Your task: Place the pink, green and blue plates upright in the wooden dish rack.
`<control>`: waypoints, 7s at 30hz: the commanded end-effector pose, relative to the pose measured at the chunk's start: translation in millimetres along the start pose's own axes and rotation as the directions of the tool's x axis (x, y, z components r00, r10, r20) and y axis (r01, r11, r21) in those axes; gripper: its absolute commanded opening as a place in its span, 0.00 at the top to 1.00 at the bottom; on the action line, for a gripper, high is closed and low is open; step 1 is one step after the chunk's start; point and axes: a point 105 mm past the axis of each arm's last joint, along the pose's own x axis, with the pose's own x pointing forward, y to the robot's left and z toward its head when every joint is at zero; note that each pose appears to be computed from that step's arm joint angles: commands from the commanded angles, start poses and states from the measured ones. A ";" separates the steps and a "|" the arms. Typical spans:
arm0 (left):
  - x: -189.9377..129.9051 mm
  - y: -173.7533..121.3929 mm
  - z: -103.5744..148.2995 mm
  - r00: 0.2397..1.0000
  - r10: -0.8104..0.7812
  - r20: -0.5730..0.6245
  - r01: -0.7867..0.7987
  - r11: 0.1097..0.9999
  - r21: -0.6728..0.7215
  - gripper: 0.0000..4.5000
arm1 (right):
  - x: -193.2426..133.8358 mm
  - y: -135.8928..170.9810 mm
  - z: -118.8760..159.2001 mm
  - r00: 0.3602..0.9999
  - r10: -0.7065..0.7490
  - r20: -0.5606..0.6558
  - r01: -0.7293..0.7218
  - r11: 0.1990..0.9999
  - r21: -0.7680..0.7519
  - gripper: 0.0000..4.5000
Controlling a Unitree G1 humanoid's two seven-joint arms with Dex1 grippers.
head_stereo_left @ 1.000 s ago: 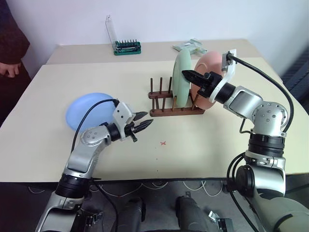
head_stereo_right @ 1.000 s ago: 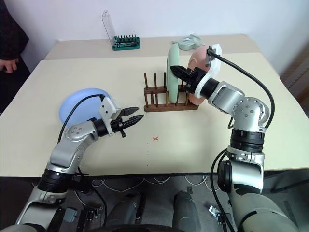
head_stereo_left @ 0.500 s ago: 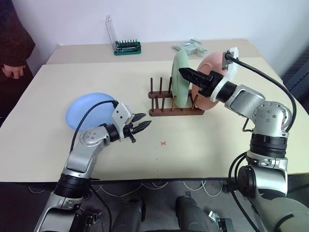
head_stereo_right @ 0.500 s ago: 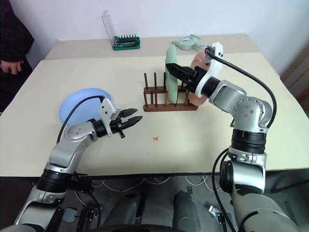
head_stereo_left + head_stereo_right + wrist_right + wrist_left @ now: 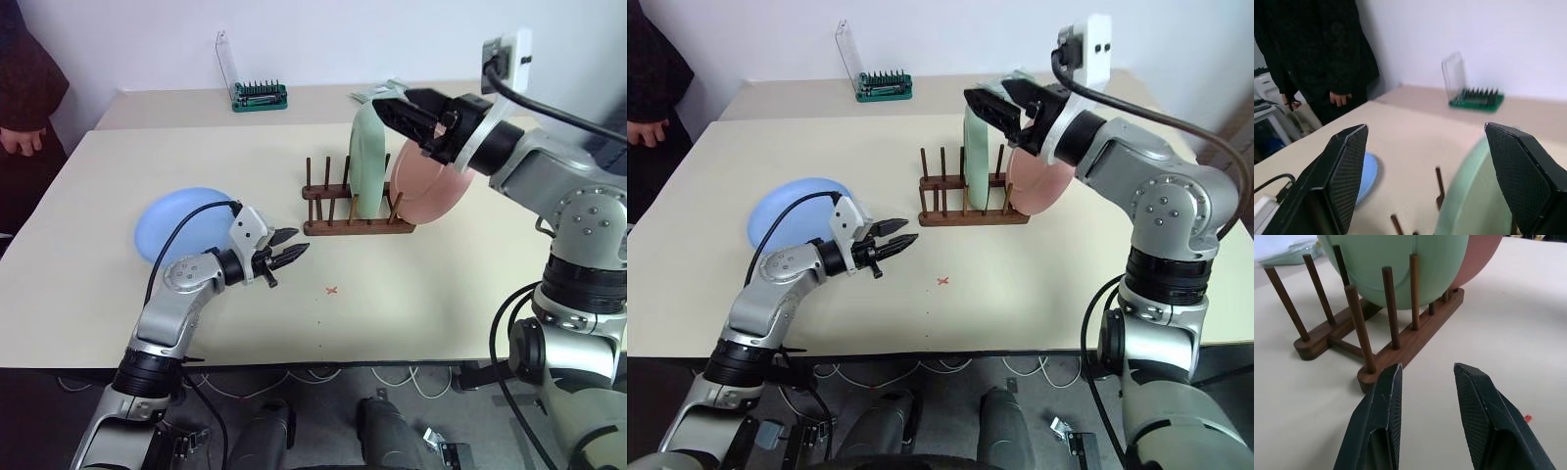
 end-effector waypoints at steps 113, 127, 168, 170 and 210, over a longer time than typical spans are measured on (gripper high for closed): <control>-182.7 150.8 114.6 0.055 0.955 0.293 -0.777 0.225 -0.588 0.01 | 87.9 101.9 -73.1 0.955 0.296 0.020 -0.013 0.110 -0.994 1.00; -79.4 43.8 16.4 0.868 0.490 0.084 -0.488 0.872 -0.042 0.01 | 73.8 112.3 -45.0 0.937 0.268 0.223 -0.167 0.907 -0.386 1.00; -60.3 15.5 1.6 0.935 0.352 0.046 -0.349 0.935 -0.067 0.00 | 70.4 63.2 -97.0 0.998 -0.053 -0.027 0.059 0.951 0.304 0.83; -58.3 15.6 3.8 0.935 0.351 0.051 -0.347 0.935 -0.068 0.00 | 70.2 62.0 -97.2 0.998 -0.060 -0.030 0.067 0.951 0.302 0.65; -26.9 -35.6 7.0 0.999 0.033 0.031 -0.029 0.994 -0.108 0.00 | -99.2 -102.9 3.4 0.861 -0.505 -0.066 0.314 0.629 -0.711 1.00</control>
